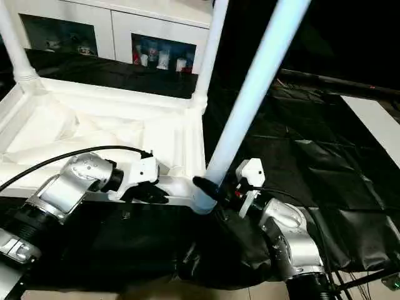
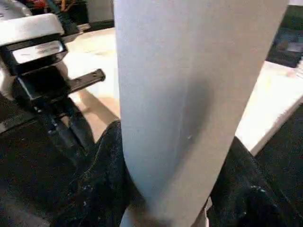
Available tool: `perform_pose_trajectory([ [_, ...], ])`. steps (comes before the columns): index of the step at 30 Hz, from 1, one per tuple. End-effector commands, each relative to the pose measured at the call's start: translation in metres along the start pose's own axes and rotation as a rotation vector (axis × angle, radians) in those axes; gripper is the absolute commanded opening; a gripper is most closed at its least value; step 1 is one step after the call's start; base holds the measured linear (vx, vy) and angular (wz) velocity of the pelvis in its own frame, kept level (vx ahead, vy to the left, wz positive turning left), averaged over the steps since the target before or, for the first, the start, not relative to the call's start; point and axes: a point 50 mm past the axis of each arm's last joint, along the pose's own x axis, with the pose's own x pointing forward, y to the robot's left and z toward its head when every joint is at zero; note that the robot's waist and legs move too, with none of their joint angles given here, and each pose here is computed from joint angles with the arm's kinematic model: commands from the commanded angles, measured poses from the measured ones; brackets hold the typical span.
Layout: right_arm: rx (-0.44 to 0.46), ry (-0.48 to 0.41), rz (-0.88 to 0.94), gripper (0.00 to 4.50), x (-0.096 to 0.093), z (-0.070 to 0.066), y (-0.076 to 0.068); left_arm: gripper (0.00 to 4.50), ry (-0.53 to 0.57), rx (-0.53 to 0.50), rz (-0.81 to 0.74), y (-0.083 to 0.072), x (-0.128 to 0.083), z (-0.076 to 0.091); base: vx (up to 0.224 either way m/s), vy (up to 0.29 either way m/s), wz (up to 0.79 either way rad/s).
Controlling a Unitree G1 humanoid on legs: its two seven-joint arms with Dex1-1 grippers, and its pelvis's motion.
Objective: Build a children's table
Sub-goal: Insert table leg to table base
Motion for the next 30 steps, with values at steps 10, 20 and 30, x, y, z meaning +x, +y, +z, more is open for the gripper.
perform_pose_trajectory([
  [10, 0.129, 0.364, -0.473, 1.84, -0.005, -0.067, -0.028, 0.0, -0.008, -0.094, 0.182, 0.011, 0.004, 0.011, 0.0, 0.0, 0.0],
  [20, 0.272, 0.35, -0.784, 1.84, 0.018, -0.066, -0.048, 0.0, -0.002, -0.337, 0.367, 0.003, 0.041, 0.032, 0.0, 0.0, 0.0],
  [30, 0.263, 0.339, -0.791, 1.84, 0.049, -0.055, -0.045, 0.0, 0.004, -0.392, 0.469, 0.002, 0.061, 0.046, 0.0, 0.0, 0.0],
])
